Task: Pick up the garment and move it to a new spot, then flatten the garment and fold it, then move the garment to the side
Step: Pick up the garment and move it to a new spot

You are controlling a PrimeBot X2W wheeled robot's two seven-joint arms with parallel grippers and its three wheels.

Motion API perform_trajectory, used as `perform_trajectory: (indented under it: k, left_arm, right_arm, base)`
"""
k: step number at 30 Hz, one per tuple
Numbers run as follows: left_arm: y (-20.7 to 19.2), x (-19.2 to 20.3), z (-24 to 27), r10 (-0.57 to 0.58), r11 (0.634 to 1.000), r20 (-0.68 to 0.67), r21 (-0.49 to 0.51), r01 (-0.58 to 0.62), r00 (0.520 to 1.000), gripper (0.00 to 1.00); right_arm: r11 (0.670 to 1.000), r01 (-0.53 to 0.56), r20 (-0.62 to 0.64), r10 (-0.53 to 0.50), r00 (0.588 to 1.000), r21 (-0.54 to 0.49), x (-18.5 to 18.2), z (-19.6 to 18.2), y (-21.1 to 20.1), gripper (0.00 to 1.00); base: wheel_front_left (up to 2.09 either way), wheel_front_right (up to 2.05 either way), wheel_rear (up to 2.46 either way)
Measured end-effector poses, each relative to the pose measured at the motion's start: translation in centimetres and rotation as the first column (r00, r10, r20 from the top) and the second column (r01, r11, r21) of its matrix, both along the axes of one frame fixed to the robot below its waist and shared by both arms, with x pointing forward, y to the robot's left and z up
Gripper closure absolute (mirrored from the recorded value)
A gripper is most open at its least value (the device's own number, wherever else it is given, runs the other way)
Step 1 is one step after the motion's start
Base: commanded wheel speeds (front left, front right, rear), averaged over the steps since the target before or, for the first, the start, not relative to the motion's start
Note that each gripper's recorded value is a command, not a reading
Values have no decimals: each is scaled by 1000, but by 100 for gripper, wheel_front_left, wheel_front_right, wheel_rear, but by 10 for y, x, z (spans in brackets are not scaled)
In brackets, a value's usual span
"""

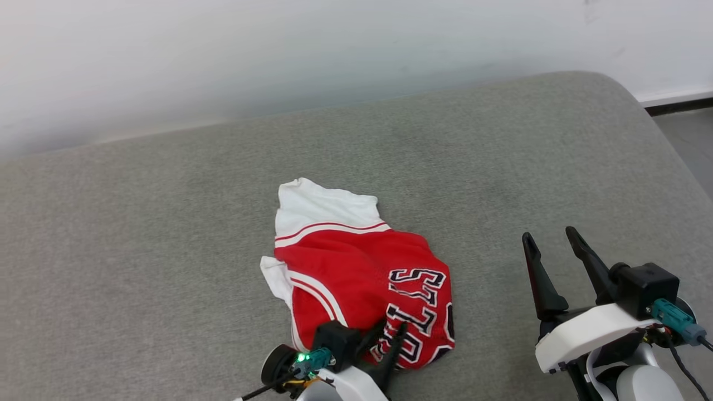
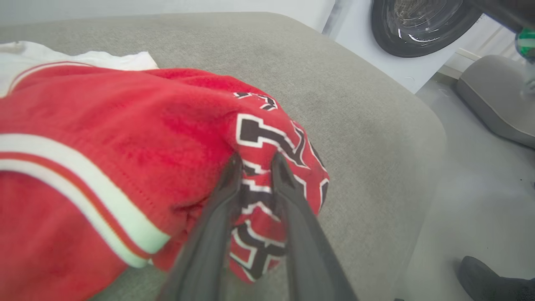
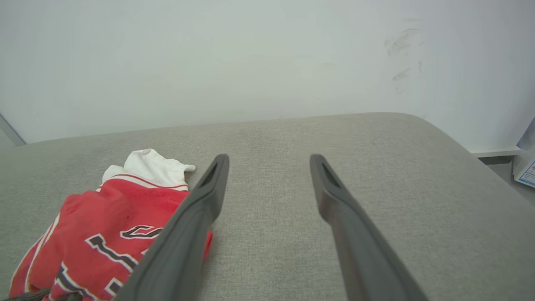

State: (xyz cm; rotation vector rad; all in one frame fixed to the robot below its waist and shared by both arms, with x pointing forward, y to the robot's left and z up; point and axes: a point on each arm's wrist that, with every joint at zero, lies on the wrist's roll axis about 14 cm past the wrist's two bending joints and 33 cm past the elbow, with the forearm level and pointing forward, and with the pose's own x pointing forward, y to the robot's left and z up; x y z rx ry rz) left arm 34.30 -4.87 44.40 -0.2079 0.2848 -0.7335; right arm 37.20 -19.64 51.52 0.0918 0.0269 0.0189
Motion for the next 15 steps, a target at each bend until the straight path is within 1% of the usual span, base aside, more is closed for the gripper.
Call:
perform_trajectory:
  k: [2,3,6,9,12,15]
  left_arm:
    - [1,2,8,10,1000,36,-18,-10,999,0]
    - [1,7,19,19,999,84,-33,-17,996,0]
    - [3,18,59,55,995,232,-96,-34,971,0]
    - [13,21,79,100,990,294,-128,-65,951,0]
    - [37,30,94,184,979,335,-143,-143,924,0]
    - [74,43,100,302,953,347,-148,-266,888,0]
  right_arm:
    - [1000,-13,1,13,1000,1,2,0,4,0]
    - [1000,-17,4,17,1000,0,3,1,5,0]
    - [999,-35,14,35,999,-5,6,4,11,0]
    - [999,-51,26,51,998,-7,8,8,17,0]
    - [998,-60,37,61,997,-15,10,13,20,0]
    - [997,-76,42,77,996,-25,12,16,25,0]
  base:
    - [0,0,0]
    - [0,0,0]
    - [0,0,0]
    - [0,0,0]
    - [0,0,0]
    - [0,0,0]
